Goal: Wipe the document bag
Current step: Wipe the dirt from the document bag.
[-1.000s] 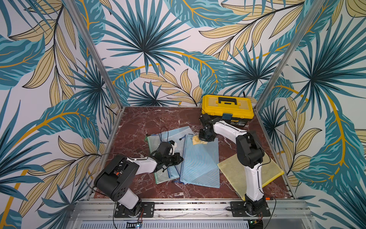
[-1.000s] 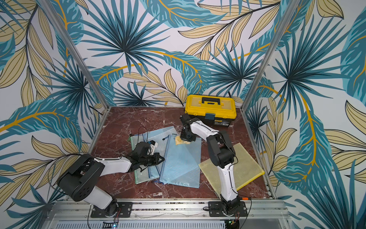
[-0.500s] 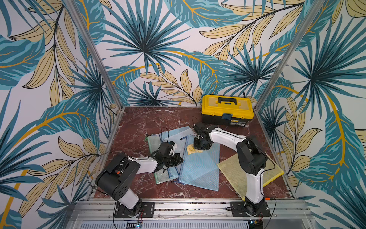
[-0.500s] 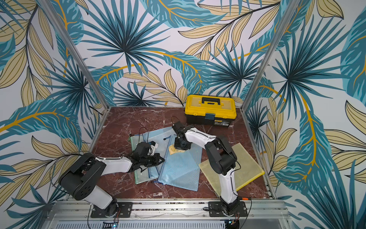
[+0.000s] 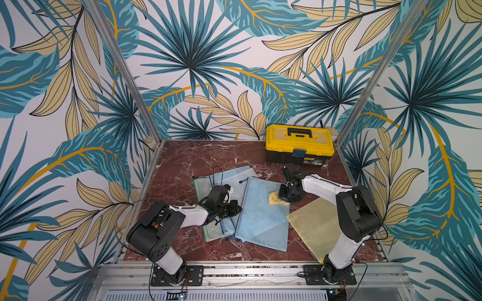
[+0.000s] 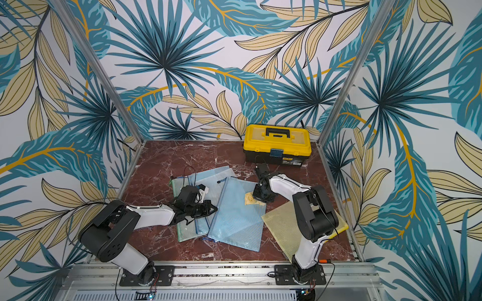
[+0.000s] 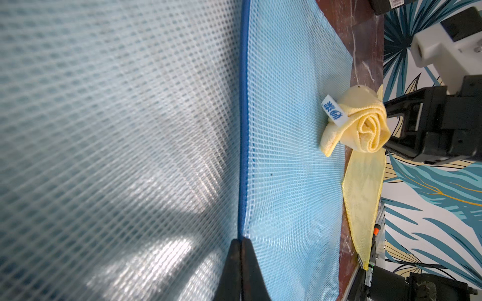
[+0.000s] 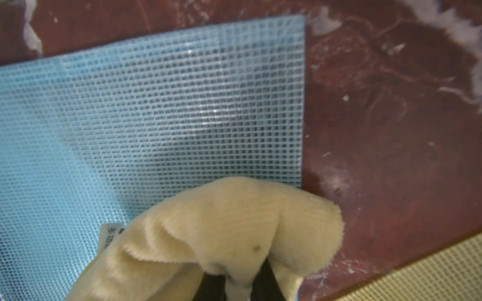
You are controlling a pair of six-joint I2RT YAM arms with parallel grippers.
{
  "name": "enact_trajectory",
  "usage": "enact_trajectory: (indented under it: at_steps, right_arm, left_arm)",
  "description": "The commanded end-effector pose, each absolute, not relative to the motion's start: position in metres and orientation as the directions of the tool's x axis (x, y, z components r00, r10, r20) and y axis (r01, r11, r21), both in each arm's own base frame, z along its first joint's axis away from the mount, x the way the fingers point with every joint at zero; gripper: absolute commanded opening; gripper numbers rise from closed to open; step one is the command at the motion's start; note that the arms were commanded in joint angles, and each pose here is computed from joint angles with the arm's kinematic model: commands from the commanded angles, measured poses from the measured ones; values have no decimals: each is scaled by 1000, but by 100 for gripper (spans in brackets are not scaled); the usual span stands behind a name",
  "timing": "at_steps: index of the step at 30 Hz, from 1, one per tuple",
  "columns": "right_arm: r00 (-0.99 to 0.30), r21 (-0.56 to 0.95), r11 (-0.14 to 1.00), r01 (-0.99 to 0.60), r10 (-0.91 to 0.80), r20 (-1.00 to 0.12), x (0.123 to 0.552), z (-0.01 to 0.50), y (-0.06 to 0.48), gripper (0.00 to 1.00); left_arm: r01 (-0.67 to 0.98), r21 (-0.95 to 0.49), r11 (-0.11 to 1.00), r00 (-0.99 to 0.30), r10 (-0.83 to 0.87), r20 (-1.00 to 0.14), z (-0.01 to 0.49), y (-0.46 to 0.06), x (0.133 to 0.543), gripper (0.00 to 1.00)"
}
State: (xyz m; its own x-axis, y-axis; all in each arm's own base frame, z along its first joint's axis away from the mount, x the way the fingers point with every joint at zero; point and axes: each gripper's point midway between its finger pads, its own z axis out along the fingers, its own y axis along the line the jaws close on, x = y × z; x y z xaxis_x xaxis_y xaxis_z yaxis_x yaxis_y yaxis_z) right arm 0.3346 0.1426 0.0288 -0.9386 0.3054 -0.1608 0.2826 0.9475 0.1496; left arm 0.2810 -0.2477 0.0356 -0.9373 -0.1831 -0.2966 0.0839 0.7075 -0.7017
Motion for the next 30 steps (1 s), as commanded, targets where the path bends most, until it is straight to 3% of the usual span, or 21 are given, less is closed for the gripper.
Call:
enact_trajectory:
  at_steps: [1, 4, 7, 16, 18, 22, 30]
  right_arm:
    - [-981, 128, 981, 145, 159, -112, 313, 24, 202, 0]
    - [-992, 174, 981, 83, 99, -84, 304, 18, 250, 0]
    - [-991, 179, 979, 95, 109, -74, 300, 10, 253, 0]
    - [-968, -42, 968, 246, 243, -66, 260, 6, 110, 0]
    - [-965, -49, 967, 251, 246, -88, 257, 16, 99, 0]
    - [-969, 83, 971, 222, 229, -87, 264, 31, 139, 0]
    - [-990, 155, 987, 51, 70, -121, 280, 48, 231, 0]
  left_arm:
    - [84, -702, 707, -927, -204, -316, 42, -249, 292, 0]
    - [81, -702, 708, -923, -213, -320, 44, -250, 296, 0]
    - [77, -704, 706, -923, -216, -318, 45, -251, 298, 0]
    - [69, -700, 710, -919, -228, -322, 45, -251, 302, 0]
    - [58, -700, 712, -916, -241, -322, 46, -250, 303, 0]
    - [-7, -692, 722, -889, -322, -327, 48, -241, 312, 0]
    - [-42, -736, 675, -869, -388, -306, 69, -254, 337, 0]
